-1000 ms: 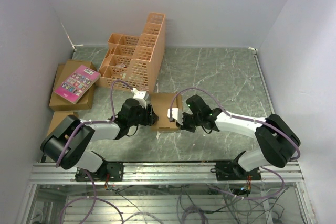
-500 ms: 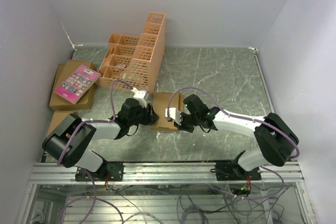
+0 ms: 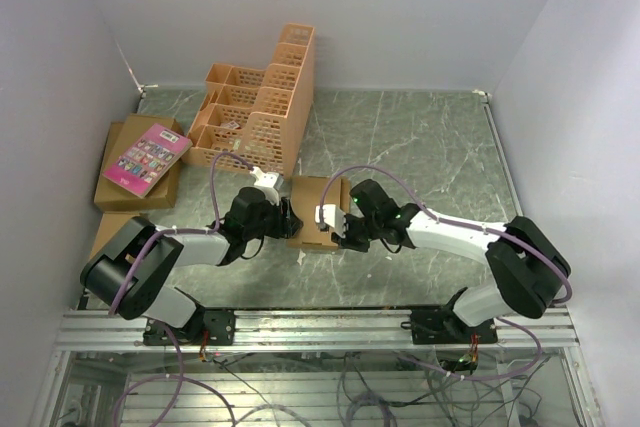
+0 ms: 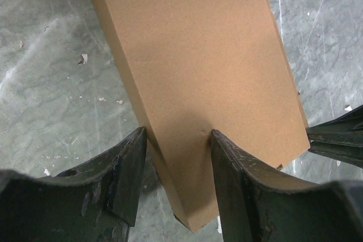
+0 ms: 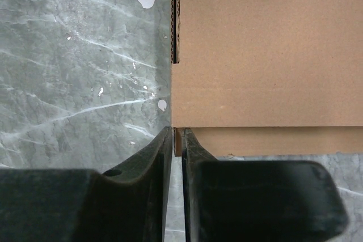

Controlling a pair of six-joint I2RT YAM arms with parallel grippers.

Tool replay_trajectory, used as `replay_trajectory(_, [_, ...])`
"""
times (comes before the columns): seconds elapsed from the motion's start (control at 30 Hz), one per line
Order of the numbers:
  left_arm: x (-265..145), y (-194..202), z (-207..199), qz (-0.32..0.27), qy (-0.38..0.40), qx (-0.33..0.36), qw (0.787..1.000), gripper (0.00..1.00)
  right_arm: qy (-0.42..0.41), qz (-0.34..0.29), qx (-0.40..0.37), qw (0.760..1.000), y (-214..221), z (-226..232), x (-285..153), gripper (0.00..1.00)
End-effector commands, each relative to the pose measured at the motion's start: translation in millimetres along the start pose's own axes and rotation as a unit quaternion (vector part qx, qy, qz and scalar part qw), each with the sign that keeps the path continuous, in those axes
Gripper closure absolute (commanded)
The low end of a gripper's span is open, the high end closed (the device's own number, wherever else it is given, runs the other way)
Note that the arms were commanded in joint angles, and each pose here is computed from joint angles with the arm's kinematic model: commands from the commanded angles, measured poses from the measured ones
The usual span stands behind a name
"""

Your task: Fold the paper box

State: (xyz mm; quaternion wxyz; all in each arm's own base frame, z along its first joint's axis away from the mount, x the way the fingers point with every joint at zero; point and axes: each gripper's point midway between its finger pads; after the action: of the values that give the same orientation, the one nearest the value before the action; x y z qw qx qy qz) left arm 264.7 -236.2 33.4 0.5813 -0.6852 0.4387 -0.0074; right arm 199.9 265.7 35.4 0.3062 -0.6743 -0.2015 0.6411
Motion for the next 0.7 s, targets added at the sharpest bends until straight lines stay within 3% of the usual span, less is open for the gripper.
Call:
replay_trajectory(0.0, [-3, 26, 8, 0.042, -0.014, 0.004, 0.999, 0.42, -0.001, -0.022, -0.018, 1.0, -15, -1, -10, 0.85])
replay_trajectory(0.27, [-3, 25, 8, 0.042, -0.014, 0.003, 0.999, 0.42, -0.008, -0.026, -0.01, 1.0, -12, 1, -21, 0.81])
replay_trajectory(0.4, [-3, 25, 8, 0.041, -0.013, 0.003, 0.999, 0.42, 0.016, -0.016, 0.073, 0.997, -1, -11, -25, 0.99])
replay_trajectory(0.57, [-3, 25, 8, 0.042, -0.013, 0.003, 0.999, 0.42, 0.031, 0.003, 0.213, 0.977, 18, -14, -28, 1.0])
replay_trajectory(0.67, [-3, 25, 7, 0.041, -0.011, 0.002, 0.999, 0.42, 0.058, -0.01, 0.258, 0.964, 13, -24, -30, 1.0])
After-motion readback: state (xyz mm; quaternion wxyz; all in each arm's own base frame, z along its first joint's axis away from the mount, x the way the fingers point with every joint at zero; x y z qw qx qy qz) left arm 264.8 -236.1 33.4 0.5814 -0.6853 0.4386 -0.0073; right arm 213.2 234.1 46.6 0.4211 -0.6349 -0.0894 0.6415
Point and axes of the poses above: each gripper's point midway between its finger pads, its own x axis out along the fingers, its own z axis along the line the jaws close on, y = z × x, and after that the axes turned 8 degrees about x, right-handed
